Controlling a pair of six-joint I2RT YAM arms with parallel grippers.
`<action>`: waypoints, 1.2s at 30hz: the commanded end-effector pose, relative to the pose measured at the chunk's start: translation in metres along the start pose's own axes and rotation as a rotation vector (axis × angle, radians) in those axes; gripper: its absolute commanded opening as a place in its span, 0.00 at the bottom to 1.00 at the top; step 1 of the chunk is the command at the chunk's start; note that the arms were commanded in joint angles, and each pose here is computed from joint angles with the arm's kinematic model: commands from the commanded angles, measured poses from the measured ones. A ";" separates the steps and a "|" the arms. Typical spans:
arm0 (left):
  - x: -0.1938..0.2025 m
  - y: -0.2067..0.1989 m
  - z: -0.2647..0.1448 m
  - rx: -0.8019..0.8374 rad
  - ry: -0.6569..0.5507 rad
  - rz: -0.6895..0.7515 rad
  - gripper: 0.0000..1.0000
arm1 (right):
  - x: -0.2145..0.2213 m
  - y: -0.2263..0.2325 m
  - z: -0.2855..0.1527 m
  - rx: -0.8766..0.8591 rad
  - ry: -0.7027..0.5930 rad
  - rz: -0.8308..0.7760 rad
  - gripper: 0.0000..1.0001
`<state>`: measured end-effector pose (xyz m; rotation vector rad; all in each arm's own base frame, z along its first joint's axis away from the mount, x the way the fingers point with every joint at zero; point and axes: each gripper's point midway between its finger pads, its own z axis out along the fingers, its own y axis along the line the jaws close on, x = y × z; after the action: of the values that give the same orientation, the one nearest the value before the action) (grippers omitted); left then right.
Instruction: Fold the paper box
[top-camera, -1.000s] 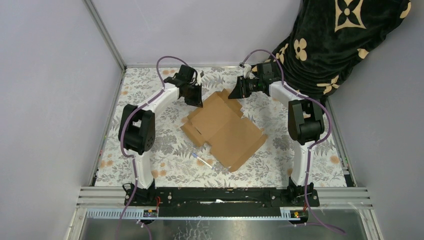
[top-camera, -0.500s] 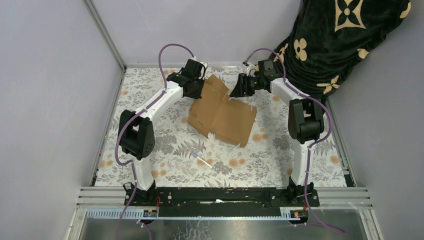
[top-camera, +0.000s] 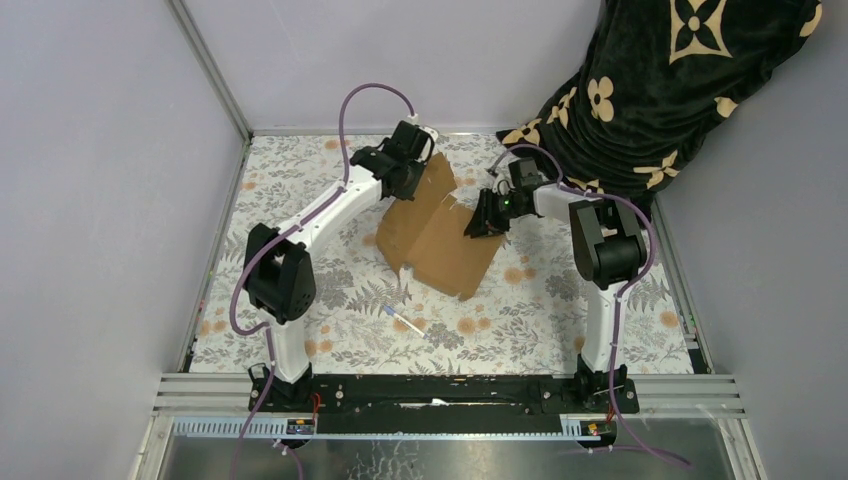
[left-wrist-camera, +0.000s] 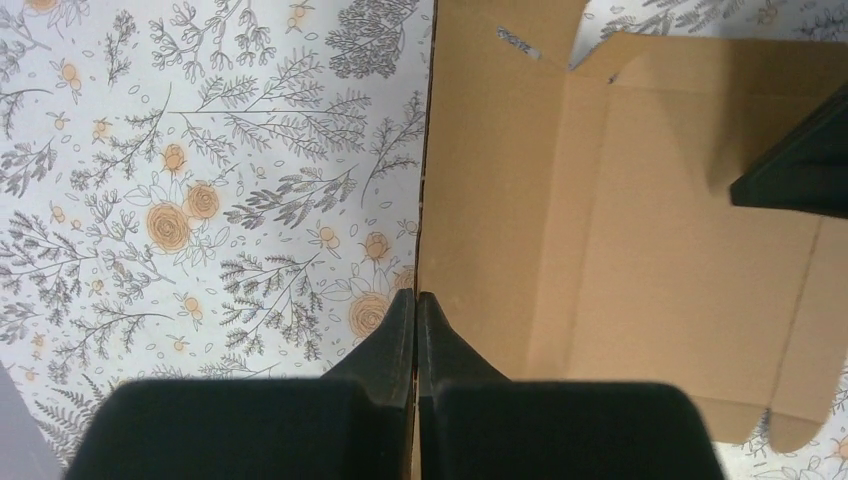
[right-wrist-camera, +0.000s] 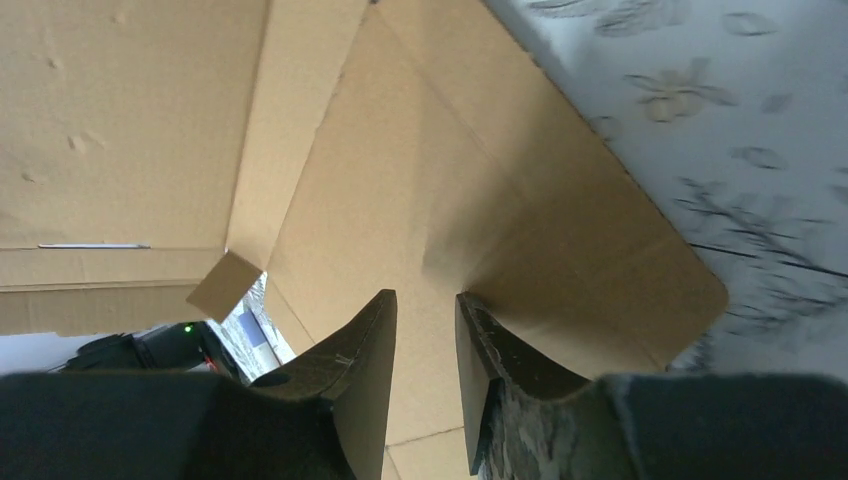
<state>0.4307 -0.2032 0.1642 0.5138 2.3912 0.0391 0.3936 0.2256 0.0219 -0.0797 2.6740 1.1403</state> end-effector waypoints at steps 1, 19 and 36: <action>-0.009 -0.004 -0.003 -0.049 -0.030 0.085 0.00 | 0.000 0.029 0.004 0.023 -0.057 -0.059 0.35; 0.033 -0.038 -0.006 -0.123 -0.035 0.201 0.00 | 0.051 0.027 -0.004 0.041 -0.063 -0.005 0.34; 0.022 -0.040 -0.034 -0.363 -0.090 0.478 0.00 | 0.033 0.041 -0.021 -0.023 -0.125 -0.032 0.36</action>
<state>0.3731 -0.2347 0.1506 0.8716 2.1569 0.5113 0.3368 0.2416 0.0225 -0.0122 2.6490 1.0973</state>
